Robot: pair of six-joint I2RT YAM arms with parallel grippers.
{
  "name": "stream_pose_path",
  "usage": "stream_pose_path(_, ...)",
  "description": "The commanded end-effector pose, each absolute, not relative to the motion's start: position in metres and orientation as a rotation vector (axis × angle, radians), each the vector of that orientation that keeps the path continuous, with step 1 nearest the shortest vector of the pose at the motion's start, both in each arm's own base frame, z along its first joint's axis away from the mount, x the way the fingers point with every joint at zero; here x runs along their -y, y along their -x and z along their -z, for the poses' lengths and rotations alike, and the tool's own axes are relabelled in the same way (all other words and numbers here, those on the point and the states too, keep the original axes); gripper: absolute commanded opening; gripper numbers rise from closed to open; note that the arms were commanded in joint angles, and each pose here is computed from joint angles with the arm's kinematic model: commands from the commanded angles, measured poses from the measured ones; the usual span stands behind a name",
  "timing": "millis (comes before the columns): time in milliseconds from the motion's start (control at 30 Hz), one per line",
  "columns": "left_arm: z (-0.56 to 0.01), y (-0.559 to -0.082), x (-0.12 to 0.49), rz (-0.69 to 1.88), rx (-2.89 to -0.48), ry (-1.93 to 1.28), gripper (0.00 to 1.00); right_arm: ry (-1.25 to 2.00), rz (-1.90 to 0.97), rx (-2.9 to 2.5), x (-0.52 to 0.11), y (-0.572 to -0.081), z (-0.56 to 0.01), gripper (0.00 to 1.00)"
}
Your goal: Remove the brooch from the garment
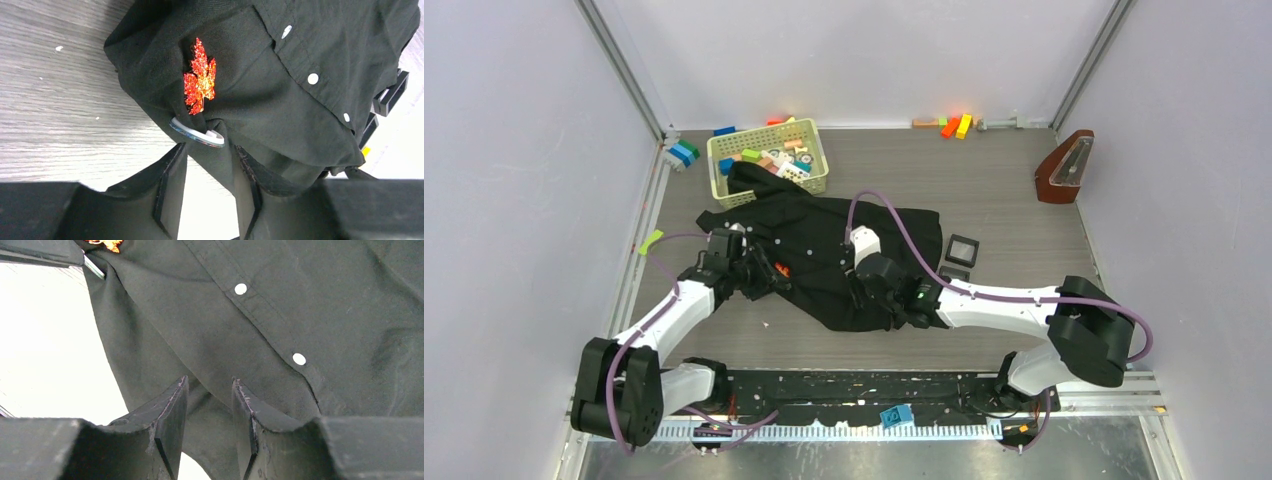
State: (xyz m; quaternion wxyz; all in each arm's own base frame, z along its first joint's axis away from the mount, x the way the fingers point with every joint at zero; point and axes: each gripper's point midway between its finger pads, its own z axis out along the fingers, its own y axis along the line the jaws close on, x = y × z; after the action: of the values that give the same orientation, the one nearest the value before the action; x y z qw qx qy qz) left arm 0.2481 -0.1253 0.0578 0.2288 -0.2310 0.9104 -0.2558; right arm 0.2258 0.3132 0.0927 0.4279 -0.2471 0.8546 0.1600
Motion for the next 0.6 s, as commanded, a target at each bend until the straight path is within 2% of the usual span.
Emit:
stream_pose_path(0, -0.061, -0.254, 0.122, 0.684, -2.462, 0.610, 0.39, 0.563, -0.452, -2.046, -0.322, -0.235, -0.116, 0.43)
stream_pose_path(33, -0.060, -0.254, 0.120, 0.671, -2.461, 0.612, 0.39, 0.565, -0.456, -2.047, -0.323, -0.234, -0.116, 0.43)
stream_pose_path(167, -0.058, -0.252, 0.116, 0.637, -2.462, 0.613, 0.50, 0.572, -0.463, -2.054, -0.324, -0.233, -0.113, 0.43)
stream_pose_path(367, -0.053, -0.254, 0.115, 0.622, -2.482, 0.610, 0.54, 0.573, -0.467, -2.056, -0.324, -0.232, -0.112, 0.43)
stream_pose_path(467, -0.050, -0.255, 0.115, 0.620, -2.486, 0.609, 0.48, 0.573, -0.471, -2.053, -0.324, -0.232, -0.112, 0.43)
stream_pose_path(533, -0.050, -0.255, 0.116, 0.625, -2.488, 0.607, 0.38, 0.573, -0.472, -2.053, -0.324, -0.232, -0.111, 0.43)
stream_pose_path(567, -0.050, -0.255, 0.116, 0.627, -2.486, 0.611, 0.29, 0.570, -0.471, -2.056, -0.324, -0.232, -0.110, 0.43)
